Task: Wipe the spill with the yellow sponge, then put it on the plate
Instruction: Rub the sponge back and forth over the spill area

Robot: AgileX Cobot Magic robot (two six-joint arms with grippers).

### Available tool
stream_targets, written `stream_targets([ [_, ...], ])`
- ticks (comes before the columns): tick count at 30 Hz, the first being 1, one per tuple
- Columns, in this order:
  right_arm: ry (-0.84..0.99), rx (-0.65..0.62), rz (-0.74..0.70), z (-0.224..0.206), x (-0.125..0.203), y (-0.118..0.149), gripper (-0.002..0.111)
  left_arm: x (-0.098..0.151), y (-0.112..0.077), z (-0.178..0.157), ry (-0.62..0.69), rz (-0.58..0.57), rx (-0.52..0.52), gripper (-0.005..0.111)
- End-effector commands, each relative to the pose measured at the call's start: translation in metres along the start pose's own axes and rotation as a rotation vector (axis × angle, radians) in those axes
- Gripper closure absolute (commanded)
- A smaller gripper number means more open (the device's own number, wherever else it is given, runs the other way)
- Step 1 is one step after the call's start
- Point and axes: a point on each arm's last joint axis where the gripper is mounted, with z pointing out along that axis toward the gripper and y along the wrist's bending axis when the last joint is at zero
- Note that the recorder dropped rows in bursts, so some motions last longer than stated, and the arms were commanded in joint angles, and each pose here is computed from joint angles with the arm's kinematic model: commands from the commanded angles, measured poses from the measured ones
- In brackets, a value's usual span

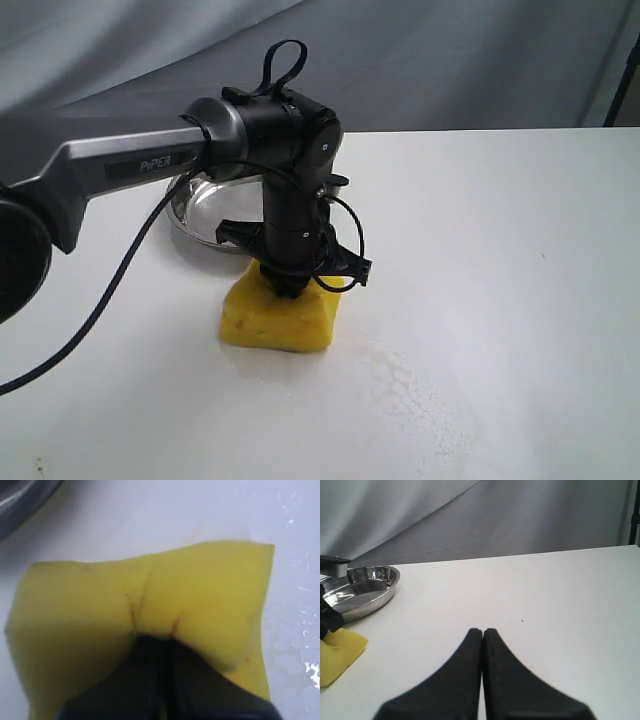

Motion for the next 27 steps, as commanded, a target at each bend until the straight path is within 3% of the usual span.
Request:
stream_targets([
  [1, -0.016, 0.000, 0.009, 0.000, 0.000, 0.000, 0.108, 0.008, -0.031, 0.017, -0.022, 0.106, 0.019, 0.107],
  [4, -0.016, 0.000, 0.009, 0.000, 0.000, 0.000, 0.108, 0.021, -0.073, 0.015, -0.089, 0.186, 0.066, 0.107],
  [8, -0.016, 0.000, 0.009, 0.000, 0.000, 0.000, 0.108, 0.045, -0.116, 0.013, -0.086, 0.290, 0.136, 0.107],
  [16, -0.016, 0.000, 0.009, 0.000, 0.000, 0.000, 0.108, 0.092, -0.171, 0.009, -0.025, 0.480, 0.232, 0.107],
  [18, -0.016, 0.000, 0.009, 0.000, 0.000, 0.000, 0.108, 0.098, -0.177, 0.009, -0.031, 0.522, 0.223, 0.107],
  [22, -0.016, 0.000, 0.009, 0.000, 0.000, 0.000, 0.108, 0.091, -0.169, 0.010, -0.048, 0.499, 0.186, 0.107],
  [25, -0.016, 0.000, 0.009, 0.000, 0.000, 0.000, 0.108, 0.075, -0.152, 0.011, -0.061, 0.440, 0.151, 0.107],
  [27, -0.016, 0.000, 0.009, 0.000, 0.000, 0.000, 0.108, 0.057, -0.128, 0.012, -0.057, 0.362, 0.129, 0.107],
])
